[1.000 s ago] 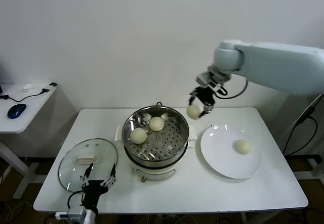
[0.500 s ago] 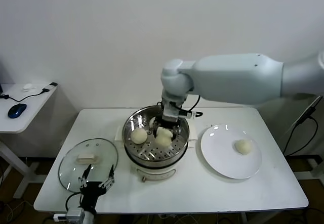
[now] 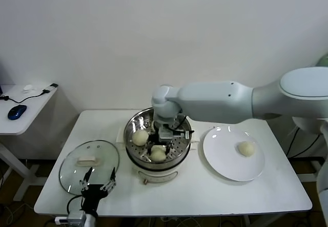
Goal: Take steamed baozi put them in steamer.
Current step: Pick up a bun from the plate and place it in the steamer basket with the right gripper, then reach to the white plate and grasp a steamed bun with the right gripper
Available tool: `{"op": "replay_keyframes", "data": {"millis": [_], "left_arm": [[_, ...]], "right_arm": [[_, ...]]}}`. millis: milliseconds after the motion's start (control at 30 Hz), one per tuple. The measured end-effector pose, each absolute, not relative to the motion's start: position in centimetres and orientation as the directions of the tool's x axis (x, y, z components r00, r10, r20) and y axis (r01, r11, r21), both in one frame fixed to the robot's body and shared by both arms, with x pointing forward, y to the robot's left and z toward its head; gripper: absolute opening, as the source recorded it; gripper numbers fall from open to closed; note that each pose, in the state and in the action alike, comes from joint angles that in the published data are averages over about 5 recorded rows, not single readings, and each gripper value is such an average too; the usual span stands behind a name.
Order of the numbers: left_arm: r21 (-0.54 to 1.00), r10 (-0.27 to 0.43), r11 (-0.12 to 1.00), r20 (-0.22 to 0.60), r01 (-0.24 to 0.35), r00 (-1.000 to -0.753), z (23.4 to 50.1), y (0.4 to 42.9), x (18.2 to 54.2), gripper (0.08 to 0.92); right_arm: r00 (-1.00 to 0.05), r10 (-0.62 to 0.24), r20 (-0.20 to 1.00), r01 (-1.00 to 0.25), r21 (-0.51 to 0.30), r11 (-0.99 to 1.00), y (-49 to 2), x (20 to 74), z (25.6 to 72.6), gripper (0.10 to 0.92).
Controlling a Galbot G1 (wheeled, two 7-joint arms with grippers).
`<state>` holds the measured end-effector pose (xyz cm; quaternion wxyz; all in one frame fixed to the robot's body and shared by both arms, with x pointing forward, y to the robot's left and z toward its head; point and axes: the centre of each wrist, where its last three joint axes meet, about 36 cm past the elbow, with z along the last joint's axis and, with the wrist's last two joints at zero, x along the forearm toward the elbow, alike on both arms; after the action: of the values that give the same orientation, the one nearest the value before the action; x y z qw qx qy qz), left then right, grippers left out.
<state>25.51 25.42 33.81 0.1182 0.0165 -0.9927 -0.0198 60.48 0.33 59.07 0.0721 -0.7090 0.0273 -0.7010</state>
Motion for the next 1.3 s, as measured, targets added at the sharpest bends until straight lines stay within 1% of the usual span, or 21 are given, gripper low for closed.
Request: {"op": "replay_keyframes", "data": {"millis": [200,267,400,533,600,700,800,900,1000,1100,1200,1300], "left_arm": [[0.042,-0.037,0.999,0.232,-0.028,-0.972,33.9,25.4,25.5,0.823],[0.042,-0.036,0.999,0.231,-0.027,-0.972,33.9,25.4,25.6,0.823],[0.041,-0.033,0.999,0.227,-0.024,-0.973,34.0,25.3,25.6,0.823],[0.04,-0.03,0.999,0.224,-0.021,-0.974,34.0,25.2,25.6,0.823],[0.04,-0.027,0.999,0.223,-0.019,-0.974,33.9,25.2,25.7,0.823],[0.04,-0.024,0.999,0.22,-0.016,-0.975,34.0,25.2,25.8,0.823],[0.04,-0.022,0.999,0.217,-0.013,-0.976,34.0,25.2,25.9,0.823],[0.039,-0.021,0.999,0.215,-0.013,-0.976,34.0,25.3,26.1,0.823],[0.038,-0.021,0.999,0.213,-0.013,-0.977,34.0,25.4,26.2,0.823],[0.038,-0.02,0.999,0.215,-0.012,-0.977,34.0,25.3,26.2,0.823],[0.039,-0.021,0.999,0.219,-0.012,-0.975,34.0,25.3,26.0,0.823],[0.041,-0.023,0.999,0.224,-0.014,-0.974,34.0,25.2,25.8,0.823]], "right_arm": [[0.027,-0.147,0.989,0.069,-0.149,-0.986,0.3,60.8,59.1,0.788],[0.027,-0.144,0.989,0.063,-0.145,-0.987,0.1,61.1,59.8,0.813],[0.019,-0.137,0.99,0.03,-0.137,-0.99,-0.9,62.3,62.2,0.822],[-0.001,-0.135,0.991,-0.048,-0.135,-0.99,-3.3,64.2,65.2,0.823],[-0.018,-0.136,0.991,-0.113,-0.137,-0.984,-5.3,65.5,66.9,0.823],[-0.053,-0.131,0.99,-0.254,-0.14,-0.957,-9.6,67.4,69.5,0.823],[-0.084,-0.115,0.99,-0.423,-0.14,-0.895,-15.0,68.7,71.4,0.823],[-0.1,-0.096,0.99,-0.588,-0.137,-0.797,-21.0,69.2,71.9,0.823],[-0.106,-0.091,0.99,-0.728,-0.14,-0.671,-26.8,69.2,71.1,0.823],[-0.105,-0.095,0.99,-0.836,-0.14,-0.531,-31.9,68.8,69.0,0.823],[-0.098,-0.101,0.99,-0.906,-0.131,-0.403,-35.7,68.3,66.0,0.823],[-0.093,-0.105,0.99,-0.945,-0.121,-0.303,-38.2,67.9,63.0,0.823]]}}
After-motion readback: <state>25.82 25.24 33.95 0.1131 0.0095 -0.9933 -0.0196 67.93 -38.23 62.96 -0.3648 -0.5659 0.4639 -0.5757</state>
